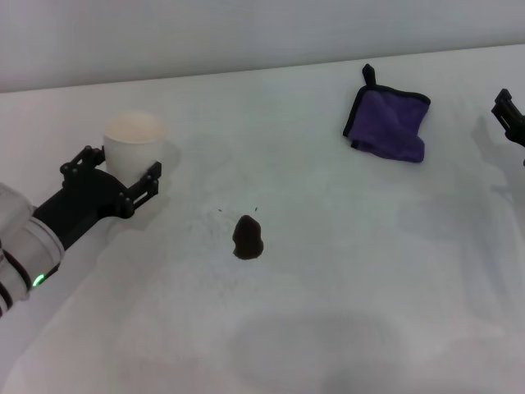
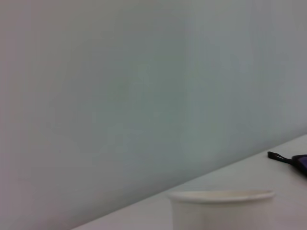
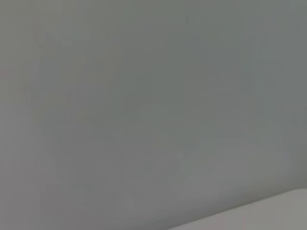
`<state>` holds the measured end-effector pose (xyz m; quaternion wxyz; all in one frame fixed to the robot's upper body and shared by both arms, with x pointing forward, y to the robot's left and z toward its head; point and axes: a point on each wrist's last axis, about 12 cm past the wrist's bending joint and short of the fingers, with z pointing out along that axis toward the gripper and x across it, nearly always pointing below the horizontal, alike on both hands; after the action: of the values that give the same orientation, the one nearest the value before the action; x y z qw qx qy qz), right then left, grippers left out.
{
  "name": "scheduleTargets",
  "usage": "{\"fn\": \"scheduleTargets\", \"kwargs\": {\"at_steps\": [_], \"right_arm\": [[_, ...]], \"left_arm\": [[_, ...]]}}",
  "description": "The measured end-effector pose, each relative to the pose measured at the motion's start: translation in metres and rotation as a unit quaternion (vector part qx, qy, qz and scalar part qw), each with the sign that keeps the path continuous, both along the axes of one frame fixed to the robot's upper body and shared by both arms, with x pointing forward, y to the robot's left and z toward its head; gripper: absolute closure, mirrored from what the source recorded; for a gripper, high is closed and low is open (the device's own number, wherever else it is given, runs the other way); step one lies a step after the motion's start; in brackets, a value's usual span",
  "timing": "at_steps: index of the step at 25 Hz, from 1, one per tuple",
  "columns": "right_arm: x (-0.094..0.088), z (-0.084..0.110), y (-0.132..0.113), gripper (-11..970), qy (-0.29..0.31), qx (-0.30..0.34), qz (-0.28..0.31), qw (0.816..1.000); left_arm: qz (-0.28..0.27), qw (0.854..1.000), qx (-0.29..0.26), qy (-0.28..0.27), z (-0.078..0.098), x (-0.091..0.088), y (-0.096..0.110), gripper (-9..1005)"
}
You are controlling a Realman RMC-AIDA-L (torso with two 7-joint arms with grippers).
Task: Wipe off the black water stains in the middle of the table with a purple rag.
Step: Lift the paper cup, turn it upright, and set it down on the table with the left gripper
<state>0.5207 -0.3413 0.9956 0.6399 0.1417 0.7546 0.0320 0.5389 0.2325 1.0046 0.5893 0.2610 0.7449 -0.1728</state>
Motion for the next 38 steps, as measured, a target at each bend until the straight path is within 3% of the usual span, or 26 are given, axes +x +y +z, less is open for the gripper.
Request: {"fn": "scheduleTargets", "kwargs": {"at_steps": [38], "right_arm": [[-0.004,-0.002,-0.004,92,0.003,0.000,-0.008,1.000]], "left_arm": [[0.015,0.999,0.010,0.034,-0.015,-0.016,0.007,198]]}}
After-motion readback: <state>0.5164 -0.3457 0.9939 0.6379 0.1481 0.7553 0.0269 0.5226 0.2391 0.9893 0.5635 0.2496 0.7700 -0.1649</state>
